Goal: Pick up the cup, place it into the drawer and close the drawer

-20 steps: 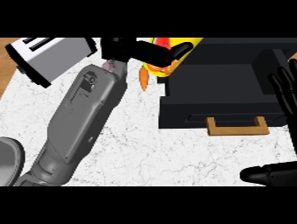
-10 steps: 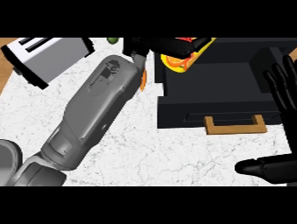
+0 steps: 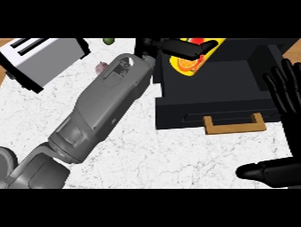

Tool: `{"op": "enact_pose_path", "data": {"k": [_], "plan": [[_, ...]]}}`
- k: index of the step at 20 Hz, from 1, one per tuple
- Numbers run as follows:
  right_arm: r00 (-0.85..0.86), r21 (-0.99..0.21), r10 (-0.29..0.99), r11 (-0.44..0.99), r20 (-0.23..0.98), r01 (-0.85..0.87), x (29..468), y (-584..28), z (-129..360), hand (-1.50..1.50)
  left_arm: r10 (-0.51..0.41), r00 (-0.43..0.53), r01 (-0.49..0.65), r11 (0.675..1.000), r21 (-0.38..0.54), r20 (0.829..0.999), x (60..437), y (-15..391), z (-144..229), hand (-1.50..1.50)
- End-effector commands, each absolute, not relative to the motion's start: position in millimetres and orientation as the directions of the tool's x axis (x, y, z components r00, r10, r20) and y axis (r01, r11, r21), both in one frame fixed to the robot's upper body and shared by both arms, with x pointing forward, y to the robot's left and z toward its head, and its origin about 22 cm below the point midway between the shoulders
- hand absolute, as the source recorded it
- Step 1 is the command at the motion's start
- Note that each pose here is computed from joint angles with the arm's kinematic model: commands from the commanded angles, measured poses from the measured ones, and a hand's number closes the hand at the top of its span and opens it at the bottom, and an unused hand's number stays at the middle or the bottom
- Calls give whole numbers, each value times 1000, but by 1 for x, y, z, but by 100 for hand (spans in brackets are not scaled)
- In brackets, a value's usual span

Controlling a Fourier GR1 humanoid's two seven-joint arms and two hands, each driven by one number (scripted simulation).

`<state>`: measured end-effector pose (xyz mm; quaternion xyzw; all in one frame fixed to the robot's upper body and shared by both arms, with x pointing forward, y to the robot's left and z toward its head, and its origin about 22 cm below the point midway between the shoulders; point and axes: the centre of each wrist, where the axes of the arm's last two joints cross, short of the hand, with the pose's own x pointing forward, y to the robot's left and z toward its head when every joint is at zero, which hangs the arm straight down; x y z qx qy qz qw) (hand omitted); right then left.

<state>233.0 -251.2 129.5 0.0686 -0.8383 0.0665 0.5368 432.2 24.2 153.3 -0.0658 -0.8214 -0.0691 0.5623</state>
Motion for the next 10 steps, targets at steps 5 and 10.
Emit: {"op": "enact_pose_path", "data": {"k": [5,10], "plan": [[-432,-37,-51,980,900,-193,236,-250,137,-150,-52,-341,200,971,127,939,430,18,135,150],[-418,-59,-48,970,907,-237,245,-244,144,-150,-145,-344,180,959,217,927,432,18,131,150]]}}
